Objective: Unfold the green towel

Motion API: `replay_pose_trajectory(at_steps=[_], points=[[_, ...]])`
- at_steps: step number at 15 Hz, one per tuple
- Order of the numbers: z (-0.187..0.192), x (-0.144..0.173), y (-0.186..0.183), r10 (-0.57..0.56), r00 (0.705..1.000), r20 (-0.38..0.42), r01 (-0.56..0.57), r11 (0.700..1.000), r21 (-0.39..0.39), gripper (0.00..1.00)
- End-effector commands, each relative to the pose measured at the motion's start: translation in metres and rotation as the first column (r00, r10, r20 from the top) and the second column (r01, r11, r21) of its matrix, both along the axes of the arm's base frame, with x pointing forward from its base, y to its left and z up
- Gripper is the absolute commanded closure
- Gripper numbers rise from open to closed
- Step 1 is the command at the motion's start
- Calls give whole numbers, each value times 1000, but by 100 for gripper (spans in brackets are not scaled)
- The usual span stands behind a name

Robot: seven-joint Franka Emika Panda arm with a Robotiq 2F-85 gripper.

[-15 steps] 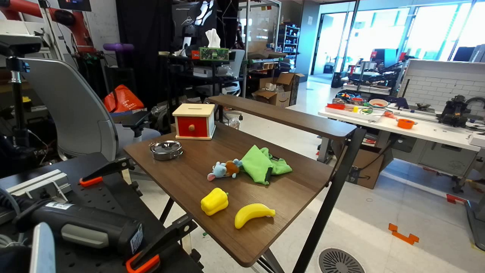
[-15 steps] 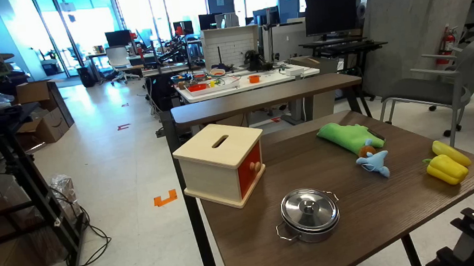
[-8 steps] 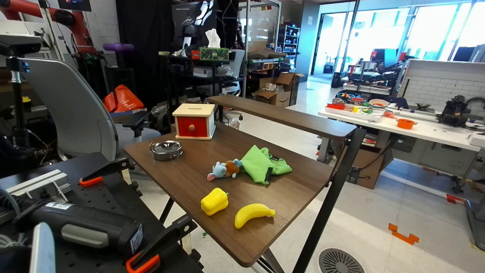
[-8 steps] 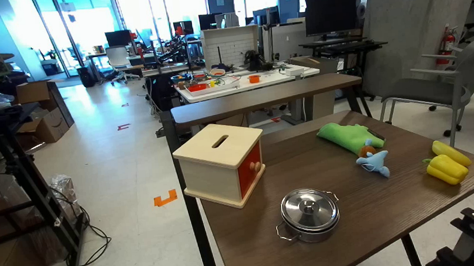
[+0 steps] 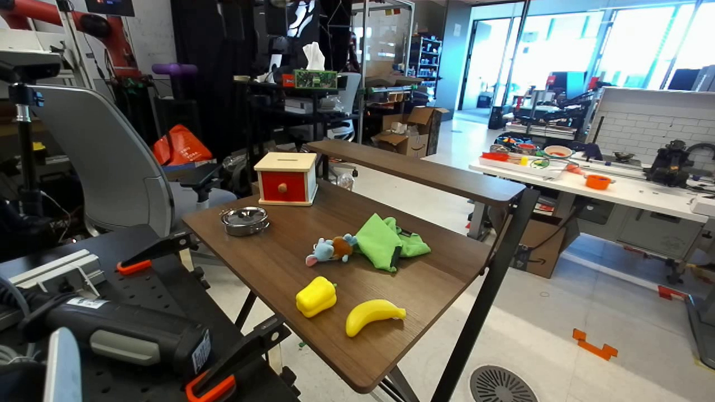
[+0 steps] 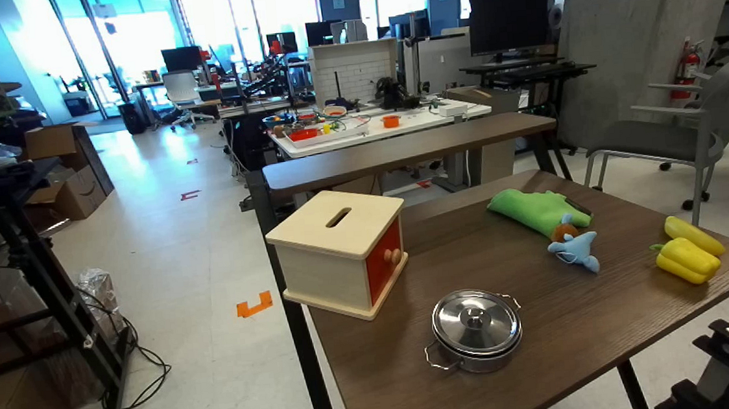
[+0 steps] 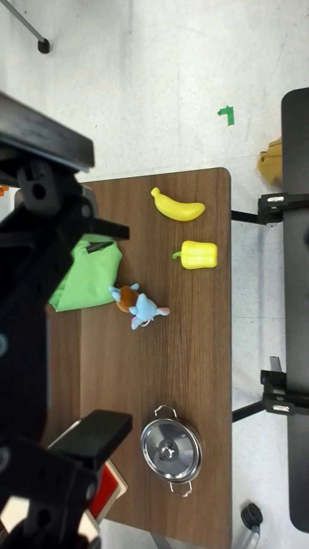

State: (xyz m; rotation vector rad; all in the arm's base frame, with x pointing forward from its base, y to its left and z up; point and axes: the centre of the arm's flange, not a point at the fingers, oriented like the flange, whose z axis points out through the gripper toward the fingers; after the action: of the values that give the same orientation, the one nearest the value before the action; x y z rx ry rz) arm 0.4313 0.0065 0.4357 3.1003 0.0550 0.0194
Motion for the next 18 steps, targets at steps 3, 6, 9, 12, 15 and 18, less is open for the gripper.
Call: replay_pose_trajectory(at_steps=[3, 6, 9, 12, 15, 18], points=[[-53, 78, -37, -56, 998, 18, 56, 998, 0, 0], [-90, 103, -64, -108, 994, 8, 108, 994, 6, 0], [-122, 121, -88, -153, 988, -39, 153, 988, 9, 0], [-151, 130, -109, -200, 977, -80, 201, 979, 16, 0], [-179, 138, -124, -225, 966, -125, 231, 972, 37, 0], [-209, 149, -131, -247, 961, -126, 256, 965, 60, 0]])
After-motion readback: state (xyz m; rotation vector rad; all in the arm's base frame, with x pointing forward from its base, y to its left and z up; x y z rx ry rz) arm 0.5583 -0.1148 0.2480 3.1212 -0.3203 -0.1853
